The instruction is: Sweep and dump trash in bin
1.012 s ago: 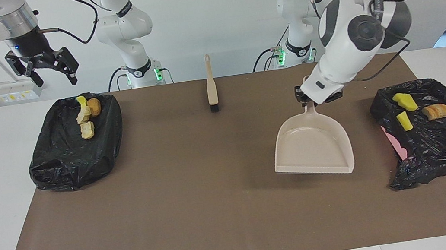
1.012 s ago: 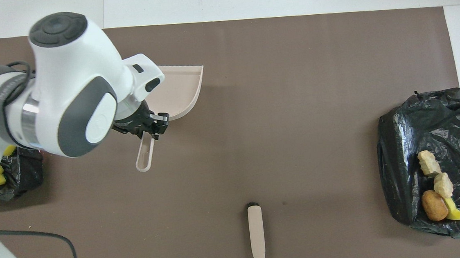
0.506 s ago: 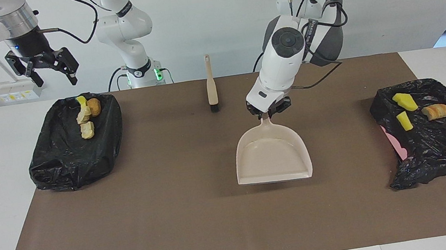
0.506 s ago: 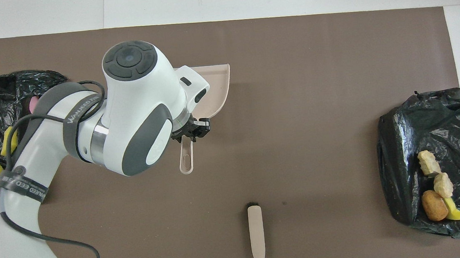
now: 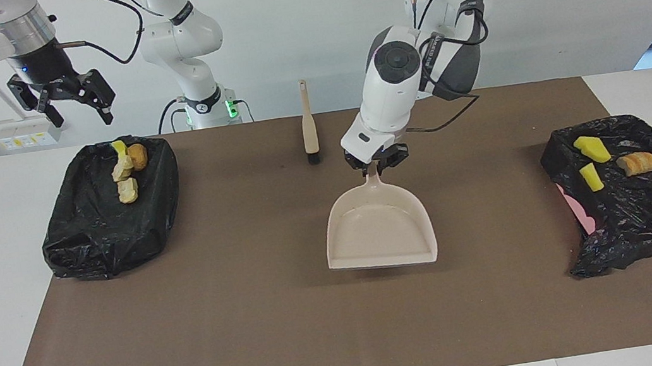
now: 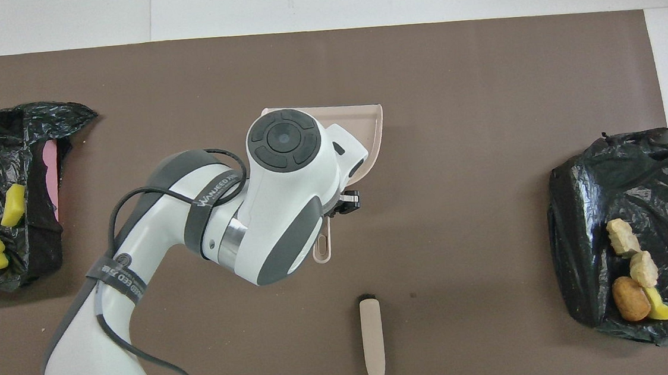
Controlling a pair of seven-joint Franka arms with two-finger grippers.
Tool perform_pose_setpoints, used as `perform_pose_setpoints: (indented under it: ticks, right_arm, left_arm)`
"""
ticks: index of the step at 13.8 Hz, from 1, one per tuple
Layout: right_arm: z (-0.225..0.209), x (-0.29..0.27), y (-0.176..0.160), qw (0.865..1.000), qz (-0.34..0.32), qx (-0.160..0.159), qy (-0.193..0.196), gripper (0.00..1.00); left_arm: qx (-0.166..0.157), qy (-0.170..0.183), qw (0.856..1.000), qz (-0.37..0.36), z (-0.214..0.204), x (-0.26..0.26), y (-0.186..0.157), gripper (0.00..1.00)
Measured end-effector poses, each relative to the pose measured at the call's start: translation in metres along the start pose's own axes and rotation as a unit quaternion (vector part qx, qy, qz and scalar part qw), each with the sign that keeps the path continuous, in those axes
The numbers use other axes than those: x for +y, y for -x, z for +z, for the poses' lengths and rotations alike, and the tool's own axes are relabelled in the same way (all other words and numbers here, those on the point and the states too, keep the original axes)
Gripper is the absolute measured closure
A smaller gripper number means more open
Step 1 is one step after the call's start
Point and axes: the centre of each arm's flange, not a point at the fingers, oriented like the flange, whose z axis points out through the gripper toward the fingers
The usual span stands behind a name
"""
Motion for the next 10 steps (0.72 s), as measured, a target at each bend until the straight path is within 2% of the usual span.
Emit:
perform_pose_setpoints:
  ticks: [3,5,10]
  right_arm:
    - [0.000,0.000,0.000,1.000,0.000,0.000,0.000,0.00]
    - [0.000,0.000,0.000,1.000,0.000,0.000,0.000,0.00]
    - [0.000,0.000,0.000,1.000,0.000,0.000,0.000,0.00]
  left_arm:
    - [0.002,-0.026,0.999,-0.025,0.043,0.032,0.000,0.69]
    - [0.001,-0.028,0.999,-0.035,0.064,0.048,-0.006,0.69]
    - [0.002,-0.027,0.999,-0.041,0.074,0.051,-0.017,0.69]
